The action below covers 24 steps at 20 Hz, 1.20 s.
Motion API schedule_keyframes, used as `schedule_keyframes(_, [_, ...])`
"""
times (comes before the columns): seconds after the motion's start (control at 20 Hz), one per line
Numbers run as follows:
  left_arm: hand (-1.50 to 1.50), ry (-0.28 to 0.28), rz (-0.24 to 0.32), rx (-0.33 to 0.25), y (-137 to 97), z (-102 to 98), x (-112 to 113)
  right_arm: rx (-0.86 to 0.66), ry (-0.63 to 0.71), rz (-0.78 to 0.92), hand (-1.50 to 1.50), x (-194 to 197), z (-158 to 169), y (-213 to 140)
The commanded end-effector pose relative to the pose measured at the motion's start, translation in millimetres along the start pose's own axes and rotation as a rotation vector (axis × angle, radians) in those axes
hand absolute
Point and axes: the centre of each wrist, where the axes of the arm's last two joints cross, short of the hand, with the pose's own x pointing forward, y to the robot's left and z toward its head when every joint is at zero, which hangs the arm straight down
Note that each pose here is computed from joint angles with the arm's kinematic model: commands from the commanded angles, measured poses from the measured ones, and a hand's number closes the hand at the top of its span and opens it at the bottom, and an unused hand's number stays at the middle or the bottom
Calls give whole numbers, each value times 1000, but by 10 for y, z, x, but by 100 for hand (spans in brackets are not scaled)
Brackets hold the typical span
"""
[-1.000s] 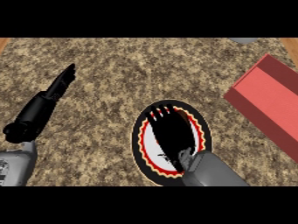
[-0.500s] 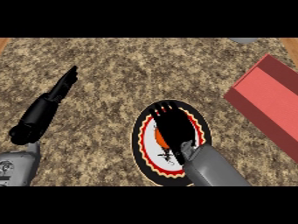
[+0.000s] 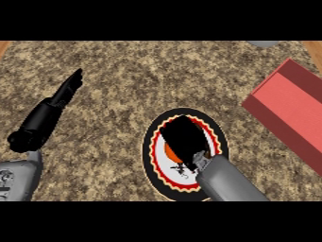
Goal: Pick the squash from the plate and place it in the cardboard box
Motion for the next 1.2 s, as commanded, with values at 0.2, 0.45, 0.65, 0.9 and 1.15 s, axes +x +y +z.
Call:
schedule_keyframes(0.2, [0,-4,8,6,-32,26,71,-64,82,-280,150,-447,141,221])
schedule_keyframes(0.45, [0,7,-4,7,-21,107,-99,-180,76,-325,150,-454,204,46])
schedule_keyframes(0.65, [0,12,-4,1,37,-34,157,-322,52,-256,150,-453,309,-332])
schedule_keyframes(0.9, [0,27,15,9,133,158,61,-457,89,-170,150,-449,816,-651])
schedule_keyframes(1.15, [0,7,-12,8,-21,32,225,-625,272,-262,150,-749,1143,-1091])
